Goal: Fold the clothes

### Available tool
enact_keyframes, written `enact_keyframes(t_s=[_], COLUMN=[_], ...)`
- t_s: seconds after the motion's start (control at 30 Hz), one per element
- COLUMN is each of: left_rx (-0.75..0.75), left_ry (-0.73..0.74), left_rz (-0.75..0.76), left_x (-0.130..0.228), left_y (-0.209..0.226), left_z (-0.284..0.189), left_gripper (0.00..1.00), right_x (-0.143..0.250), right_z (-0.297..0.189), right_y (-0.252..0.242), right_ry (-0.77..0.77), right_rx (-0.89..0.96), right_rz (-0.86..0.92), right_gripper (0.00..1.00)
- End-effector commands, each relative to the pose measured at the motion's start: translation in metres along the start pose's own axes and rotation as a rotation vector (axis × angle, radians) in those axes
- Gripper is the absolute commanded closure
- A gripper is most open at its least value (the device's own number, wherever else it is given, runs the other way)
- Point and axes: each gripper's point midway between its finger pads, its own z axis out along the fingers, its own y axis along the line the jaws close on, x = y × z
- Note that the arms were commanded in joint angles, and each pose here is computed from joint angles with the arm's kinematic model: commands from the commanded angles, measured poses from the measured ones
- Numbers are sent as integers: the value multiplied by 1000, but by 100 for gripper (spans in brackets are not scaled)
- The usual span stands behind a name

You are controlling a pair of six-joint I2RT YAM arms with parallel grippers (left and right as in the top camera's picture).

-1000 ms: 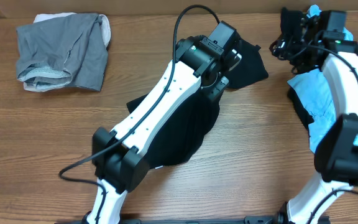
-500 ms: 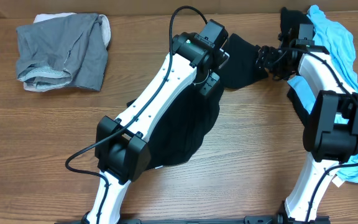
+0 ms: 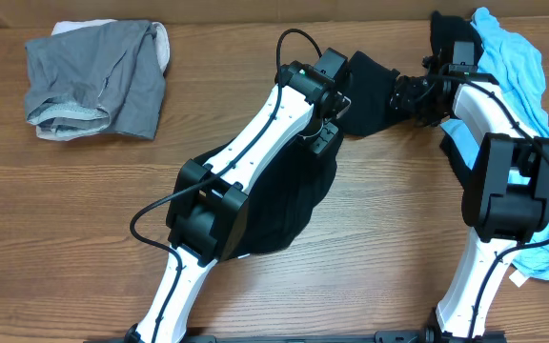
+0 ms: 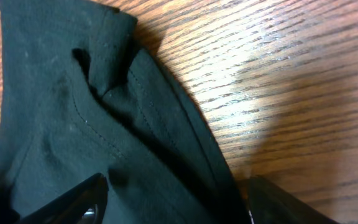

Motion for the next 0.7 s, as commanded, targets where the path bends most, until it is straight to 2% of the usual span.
enact_keyframes(t_s=[0.0,0.1,0.27,0.33,0.4,0.47,0.57,0.67], left_rx=[10,9,7,7,6,6,-3,-40], left_ry=[-18,-28,-47,-56,-65,-71,-81,-108], left_rz=[-20,-20,-20,-20,-20,-19,-22,-31], left_x=[-4,-7,-11,-14,-16,-17,-19,-24], left_y=[6,7,7,7,8,8,10,20], left_z=[2,2,2,1,1,1,-2,-23], left_gripper=[53,57,75,87,96,96,96,96], right_x=[-9,-10,-10,-10,-10,-8,-7,-12], right_z=[0,0,0,0,0,0,-3,-20], right_y=[3,4,4,4,4,4,4,9], right_ry=[-27,-32,-31,-31,-30,-25,-20,-33], right_rx=[0,-2,-3,-2,-2,0,1,-2], right_rz=[-6,-8,-9,-9,-9,-8,-6,-9], right_gripper=[34,42,68,80,86,96,96,96])
